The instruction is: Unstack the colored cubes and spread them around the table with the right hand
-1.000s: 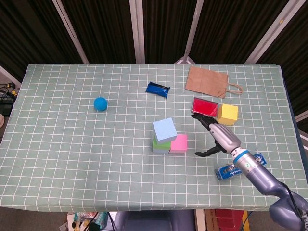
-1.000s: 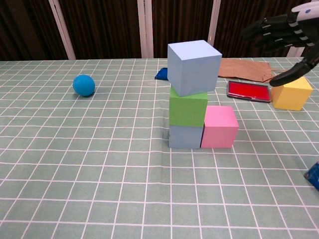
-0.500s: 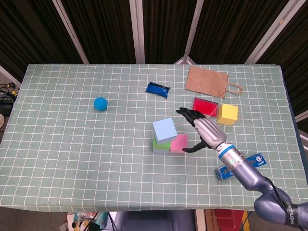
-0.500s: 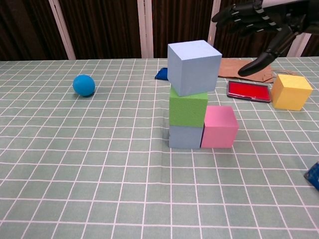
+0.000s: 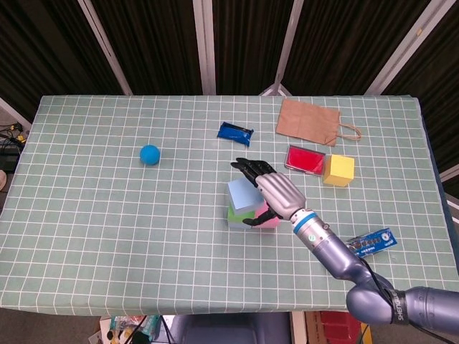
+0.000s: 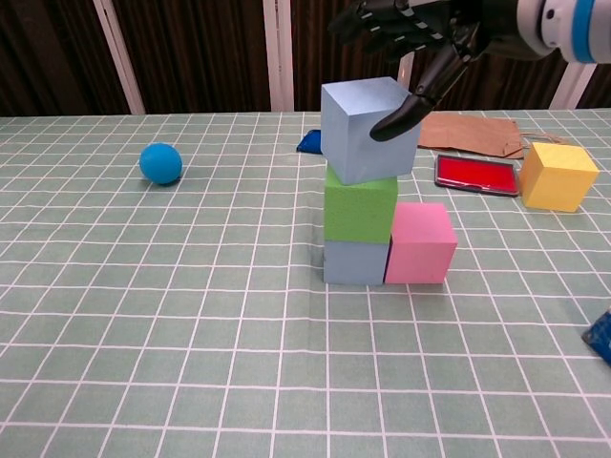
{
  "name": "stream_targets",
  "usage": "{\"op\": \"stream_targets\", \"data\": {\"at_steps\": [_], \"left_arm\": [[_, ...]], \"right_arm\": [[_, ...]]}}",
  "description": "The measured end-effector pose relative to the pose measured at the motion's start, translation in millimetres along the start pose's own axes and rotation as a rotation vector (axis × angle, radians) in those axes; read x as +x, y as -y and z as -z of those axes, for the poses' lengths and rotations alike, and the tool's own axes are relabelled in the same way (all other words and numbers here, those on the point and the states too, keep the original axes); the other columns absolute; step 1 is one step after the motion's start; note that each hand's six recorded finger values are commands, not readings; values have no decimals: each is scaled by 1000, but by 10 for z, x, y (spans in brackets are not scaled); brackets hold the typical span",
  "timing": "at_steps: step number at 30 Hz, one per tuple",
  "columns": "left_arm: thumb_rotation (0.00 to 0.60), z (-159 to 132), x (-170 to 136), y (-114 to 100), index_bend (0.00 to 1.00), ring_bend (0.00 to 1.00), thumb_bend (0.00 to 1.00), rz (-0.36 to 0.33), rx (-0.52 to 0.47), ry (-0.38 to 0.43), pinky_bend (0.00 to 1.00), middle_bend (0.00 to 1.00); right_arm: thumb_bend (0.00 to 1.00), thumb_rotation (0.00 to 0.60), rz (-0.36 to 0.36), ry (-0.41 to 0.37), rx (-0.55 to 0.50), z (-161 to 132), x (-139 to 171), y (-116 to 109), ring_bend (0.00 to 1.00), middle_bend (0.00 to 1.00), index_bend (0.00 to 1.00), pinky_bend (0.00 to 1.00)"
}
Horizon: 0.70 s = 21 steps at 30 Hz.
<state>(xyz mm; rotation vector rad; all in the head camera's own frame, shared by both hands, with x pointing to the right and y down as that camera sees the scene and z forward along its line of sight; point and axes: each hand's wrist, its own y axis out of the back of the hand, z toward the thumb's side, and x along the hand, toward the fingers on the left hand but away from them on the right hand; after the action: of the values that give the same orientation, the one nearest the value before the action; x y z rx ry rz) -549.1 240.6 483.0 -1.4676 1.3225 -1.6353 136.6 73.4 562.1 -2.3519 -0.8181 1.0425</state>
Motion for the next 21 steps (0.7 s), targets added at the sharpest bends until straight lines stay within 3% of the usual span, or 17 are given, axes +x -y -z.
{"op": "stream_targets", "data": {"at_steps": [6, 10, 16, 18, 21], "left_arm": [[600, 11, -6, -20, 108, 0, 285, -5, -7, 0, 9, 0], [600, 18, -4, -20, 118, 0, 285, -3, -6, -2, 9, 0], [600, 11, -6, -16, 120, 0, 285, -2, -5, -1, 9, 0], [600, 9, -7, -16, 120, 0, 285, -3, -5, -1, 9, 0], [600, 8, -6, -14, 121, 0, 285, -3, -4, 0, 9, 0]], "right_arm": [[133, 600, 1, 12, 41, -71, -146, 54, 19, 64, 0, 0], [133, 600, 1, 25, 63, -79, -196, 83, 154, 170, 33, 0], [133, 600, 20, 32, 75, -87, -235, 91, 474, 437, 326, 18], [135, 600, 37, 28, 71, -100, -246, 89, 571, 524, 444, 86], [160, 600, 78, 20, 59, -121, -262, 76, 655, 591, 532, 159]]}}
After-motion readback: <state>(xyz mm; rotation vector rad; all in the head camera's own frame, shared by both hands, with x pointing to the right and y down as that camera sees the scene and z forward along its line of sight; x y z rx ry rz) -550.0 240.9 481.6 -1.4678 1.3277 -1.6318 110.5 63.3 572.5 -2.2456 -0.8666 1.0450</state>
